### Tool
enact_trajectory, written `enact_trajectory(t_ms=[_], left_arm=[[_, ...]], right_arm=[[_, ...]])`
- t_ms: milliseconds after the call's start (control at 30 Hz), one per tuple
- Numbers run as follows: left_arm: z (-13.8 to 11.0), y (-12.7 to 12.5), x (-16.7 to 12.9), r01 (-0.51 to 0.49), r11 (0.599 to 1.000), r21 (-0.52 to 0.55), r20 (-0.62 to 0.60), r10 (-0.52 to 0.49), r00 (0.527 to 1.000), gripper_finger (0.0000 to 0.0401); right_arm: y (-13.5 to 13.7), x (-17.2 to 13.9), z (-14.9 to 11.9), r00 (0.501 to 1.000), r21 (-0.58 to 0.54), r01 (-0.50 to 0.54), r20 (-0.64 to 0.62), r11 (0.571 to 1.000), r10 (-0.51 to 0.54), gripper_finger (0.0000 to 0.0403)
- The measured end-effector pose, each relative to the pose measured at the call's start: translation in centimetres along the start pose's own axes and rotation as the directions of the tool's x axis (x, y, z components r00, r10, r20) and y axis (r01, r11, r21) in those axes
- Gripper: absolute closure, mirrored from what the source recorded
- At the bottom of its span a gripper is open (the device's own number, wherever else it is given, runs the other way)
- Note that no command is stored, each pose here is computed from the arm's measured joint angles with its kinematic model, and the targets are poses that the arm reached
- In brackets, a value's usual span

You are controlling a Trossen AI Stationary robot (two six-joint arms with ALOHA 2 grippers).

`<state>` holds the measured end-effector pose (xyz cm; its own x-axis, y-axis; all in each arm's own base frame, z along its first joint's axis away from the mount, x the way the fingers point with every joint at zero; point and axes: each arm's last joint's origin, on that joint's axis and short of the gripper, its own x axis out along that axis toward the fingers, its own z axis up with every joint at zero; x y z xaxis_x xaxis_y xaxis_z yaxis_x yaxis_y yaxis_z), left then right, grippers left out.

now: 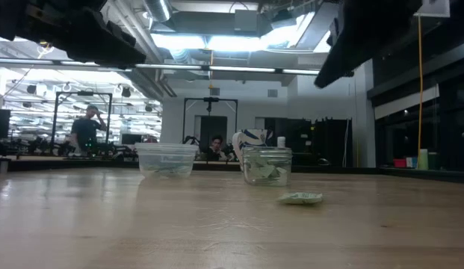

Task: Pick and place Stevia / Truvia into bins
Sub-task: Put the stevia packet into the plastic container

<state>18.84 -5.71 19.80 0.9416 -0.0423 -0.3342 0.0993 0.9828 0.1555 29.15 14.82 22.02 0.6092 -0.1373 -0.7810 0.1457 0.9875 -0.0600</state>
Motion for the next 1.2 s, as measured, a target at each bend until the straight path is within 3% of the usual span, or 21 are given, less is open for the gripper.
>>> enact_trajectory(t_ms=[233, 433, 633, 1200], left_arm=[[0.1, -0.4, -0.1, 0.021, 1.000, -0.012, 0.014, -0.020, 1.000, 0.0398], [0.2, -0.5, -0.1, 0.027, 1.000, 0.003, 0.019, -0.027, 0.999, 0.0398], [0.2, -0.5, -0.1, 0.027, 1.000, 0.001, 0.023, -0.027, 0.999, 0.0399], [0.3, -0.5, -0.1, 0.026, 1.000, -0.003, 0.036, -0.026, 0.999, 0.0398]], right_arm=[[5.3, 0.2, 1.4, 0.998, -0.105, -0.016, -0.070, 0.994, 0.009, 0.0401], [7.5, 1.0, 1.4, 0.996, -0.066, -0.021, -0.087, 0.998, 0.015, 0.0399], [8.0, 2.1, 0.8, 0.994, -0.048, -0.006, -0.108, 0.999, 0.001, 0.0374], [8.7, 5.4, -0.1, 0.992, -0.033, 0.021, -0.126, 0.999, -0.025, 0.0237]])
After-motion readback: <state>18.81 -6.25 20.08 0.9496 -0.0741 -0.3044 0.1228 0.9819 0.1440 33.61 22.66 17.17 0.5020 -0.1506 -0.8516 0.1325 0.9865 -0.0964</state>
